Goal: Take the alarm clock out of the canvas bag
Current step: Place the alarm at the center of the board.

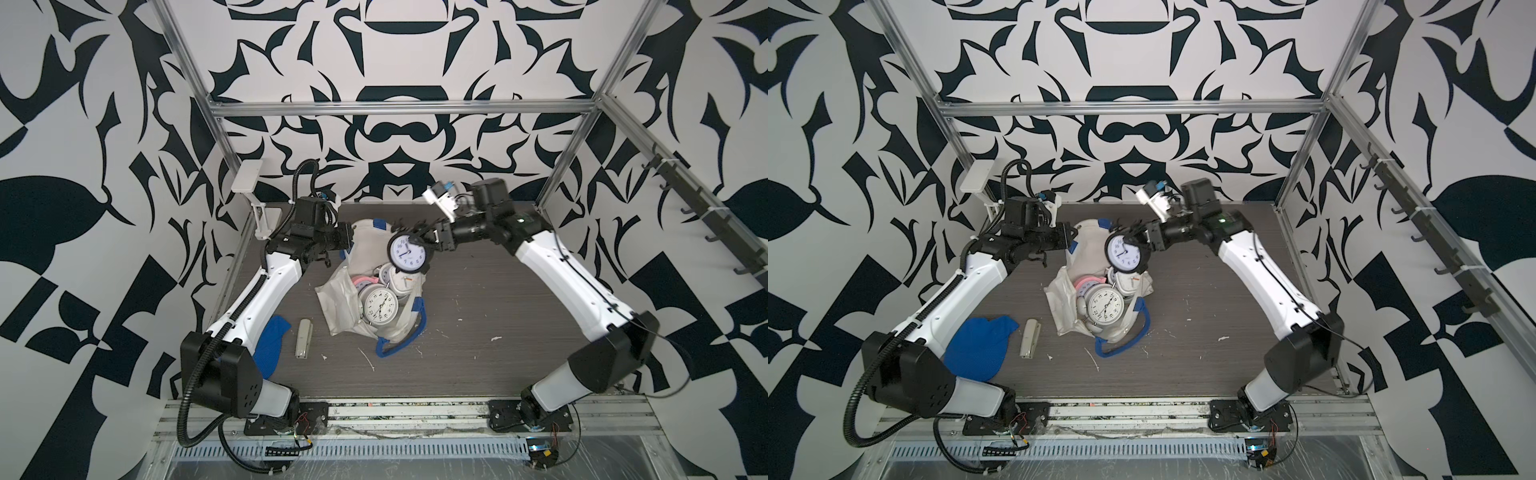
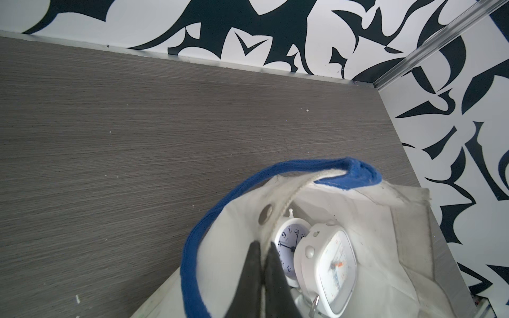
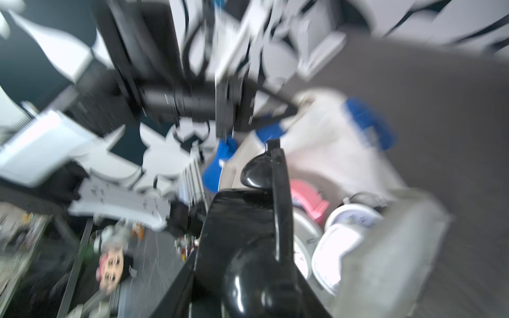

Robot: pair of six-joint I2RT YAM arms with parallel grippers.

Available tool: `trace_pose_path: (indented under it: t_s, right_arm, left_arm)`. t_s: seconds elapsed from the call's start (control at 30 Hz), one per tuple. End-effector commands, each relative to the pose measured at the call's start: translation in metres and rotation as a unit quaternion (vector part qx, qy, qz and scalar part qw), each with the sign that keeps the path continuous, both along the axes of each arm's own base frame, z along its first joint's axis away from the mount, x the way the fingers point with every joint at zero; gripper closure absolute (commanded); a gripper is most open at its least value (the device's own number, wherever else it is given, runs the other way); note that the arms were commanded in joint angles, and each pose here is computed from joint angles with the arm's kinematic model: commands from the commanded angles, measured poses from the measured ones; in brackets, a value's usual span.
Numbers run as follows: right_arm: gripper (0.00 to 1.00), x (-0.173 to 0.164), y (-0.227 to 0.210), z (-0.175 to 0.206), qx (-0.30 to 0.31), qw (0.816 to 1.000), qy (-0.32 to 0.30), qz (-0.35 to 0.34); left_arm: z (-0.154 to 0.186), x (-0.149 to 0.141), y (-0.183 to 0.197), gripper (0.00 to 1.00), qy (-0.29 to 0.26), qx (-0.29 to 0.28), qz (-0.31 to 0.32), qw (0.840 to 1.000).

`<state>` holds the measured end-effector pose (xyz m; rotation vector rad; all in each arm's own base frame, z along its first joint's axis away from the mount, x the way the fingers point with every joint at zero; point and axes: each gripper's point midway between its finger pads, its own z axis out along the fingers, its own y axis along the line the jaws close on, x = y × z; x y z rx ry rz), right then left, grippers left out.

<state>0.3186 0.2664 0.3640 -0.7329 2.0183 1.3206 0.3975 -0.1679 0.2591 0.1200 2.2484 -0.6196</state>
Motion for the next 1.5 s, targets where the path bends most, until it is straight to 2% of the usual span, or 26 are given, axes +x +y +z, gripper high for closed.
trace_pose_path:
  t_s: [0.0, 0.13, 0.33, 0.53, 0.67, 0.8, 1.07, 1.47]
  right_arm:
    - [0.67, 0.018, -0.041, 0.039, 0.082, 0.994, 0.013, -0.075]
    - [0.68, 0.044, -0.094, 0.03, 0.104, 0.98, 0.035, -0.168]
    - [0.69, 0.079, -0.143, -0.031, 0.111, 0.949, 0.117, -0.272]
    - [0.69, 0.115, -0.145, -0.096, 0.136, 0.937, 0.166, -0.276]
    - [0.7, 0.137, -0.154, -0.15, 0.1, 0.923, 0.199, -0.315]
    - [0.7, 0.152, -0.162, -0.186, 0.076, 0.908, 0.232, -0.34]
    - [0.7, 0.165, -0.175, -0.223, 0.043, 0.891, 0.251, -0.375]
    - [0.67, 0.169, -0.182, -0.25, 0.028, 0.883, 0.265, -0.386]
  left_arm:
    - [0.026, 0.005, 0.003, 1.0, -0.031, -0.008, 0.006, 0.999]
    - [0.029, 0.005, 0.002, 1.0, -0.032, -0.013, 0.007, 0.999]
    - [0.031, 0.007, -0.001, 1.0, -0.029, -0.022, 0.005, 0.999]
    - [0.033, 0.006, -0.002, 1.0, -0.029, -0.028, 0.003, 0.999]
    - [0.035, 0.005, -0.003, 1.0, -0.031, -0.033, 0.002, 0.999]
    - [0.036, 0.004, -0.003, 1.0, -0.031, -0.035, 0.001, 0.999]
    - [0.037, 0.0, -0.001, 1.0, -0.033, -0.036, 0.002, 0.999]
    - [0.039, -0.003, 0.0, 1.0, -0.036, -0.034, 0.003, 0.999]
